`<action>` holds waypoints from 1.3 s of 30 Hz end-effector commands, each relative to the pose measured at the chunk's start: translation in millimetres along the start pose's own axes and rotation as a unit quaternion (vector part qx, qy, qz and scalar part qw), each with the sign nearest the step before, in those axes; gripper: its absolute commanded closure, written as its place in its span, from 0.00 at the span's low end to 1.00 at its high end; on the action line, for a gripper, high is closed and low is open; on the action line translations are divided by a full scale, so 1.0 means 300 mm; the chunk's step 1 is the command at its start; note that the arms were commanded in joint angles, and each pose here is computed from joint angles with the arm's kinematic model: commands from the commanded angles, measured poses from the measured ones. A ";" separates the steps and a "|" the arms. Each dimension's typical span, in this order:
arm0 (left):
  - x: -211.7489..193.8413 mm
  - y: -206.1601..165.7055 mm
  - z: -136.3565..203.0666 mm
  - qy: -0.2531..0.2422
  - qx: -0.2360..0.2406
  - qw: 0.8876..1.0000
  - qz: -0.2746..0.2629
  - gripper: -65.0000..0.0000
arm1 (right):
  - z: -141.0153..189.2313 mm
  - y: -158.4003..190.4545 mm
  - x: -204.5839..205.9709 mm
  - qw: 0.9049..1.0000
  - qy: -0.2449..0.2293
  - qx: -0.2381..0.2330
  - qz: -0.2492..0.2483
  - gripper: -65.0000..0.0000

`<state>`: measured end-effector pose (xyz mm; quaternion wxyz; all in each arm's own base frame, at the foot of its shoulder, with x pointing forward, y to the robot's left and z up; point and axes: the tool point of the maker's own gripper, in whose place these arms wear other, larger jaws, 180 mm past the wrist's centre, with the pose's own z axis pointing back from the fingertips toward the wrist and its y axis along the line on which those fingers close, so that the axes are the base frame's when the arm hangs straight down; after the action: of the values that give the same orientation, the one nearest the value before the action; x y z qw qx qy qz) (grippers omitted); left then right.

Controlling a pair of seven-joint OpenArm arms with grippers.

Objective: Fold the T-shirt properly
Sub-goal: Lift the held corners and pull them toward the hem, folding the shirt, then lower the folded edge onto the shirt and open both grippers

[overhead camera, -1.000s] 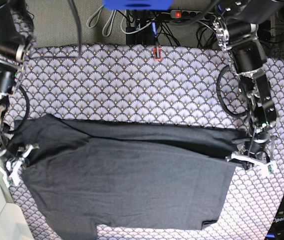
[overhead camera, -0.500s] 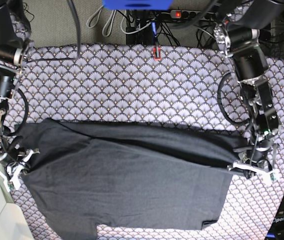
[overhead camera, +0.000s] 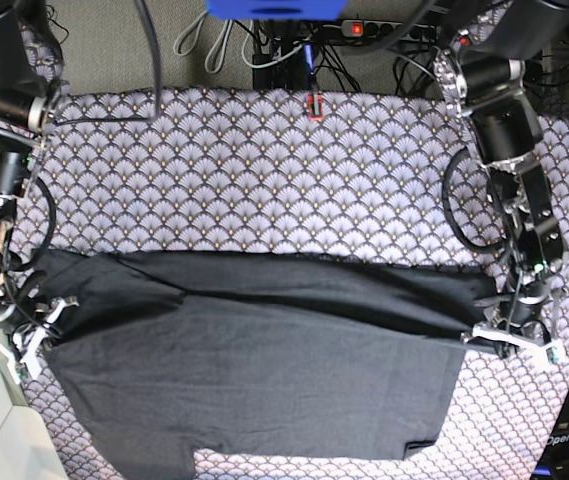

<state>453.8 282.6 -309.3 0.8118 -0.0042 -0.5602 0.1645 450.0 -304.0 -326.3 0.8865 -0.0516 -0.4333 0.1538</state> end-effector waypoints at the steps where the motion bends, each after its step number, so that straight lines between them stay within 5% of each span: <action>1: 0.070 0.001 -0.005 -0.024 0.001 1.000 0.004 0.99 | 0.024 -0.055 0.083 0.999 -0.034 -0.018 0.002 1.00; 5: 0.039 0.007 -0.013 -0.011 0.002 1.000 0.006 0.97 | 0.024 -0.055 0.084 0.999 -0.035 -0.018 0.002 0.87; 11: 0.025 0.011 -0.014 -0.004 0.003 1.000 0.005 0.56 | 0.020 -0.043 0.068 0.999 -0.028 -0.015 0.007 0.55; 14: 0.035 0.009 -0.010 -0.009 0.003 1.000 0.004 0.54 | 0.015 -0.027 0.068 1.000 -0.028 -0.009 0.007 0.47; 26: -0.167 0.089 0.093 0.034 0.021 0.999 -0.014 0.50 | 0.038 0.006 -0.205 0.999 0.041 0.000 0.003 0.46; 39: -0.299 0.149 0.092 0.058 0.038 0.998 -0.006 0.50 | 0.069 -0.006 -0.302 0.999 0.041 -0.009 -0.024 0.46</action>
<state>376.8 289.5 -406.8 0.8576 0.0180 -0.4825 0.1773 369.3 -325.5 -402.6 0.9182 -0.0435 -0.3727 0.1266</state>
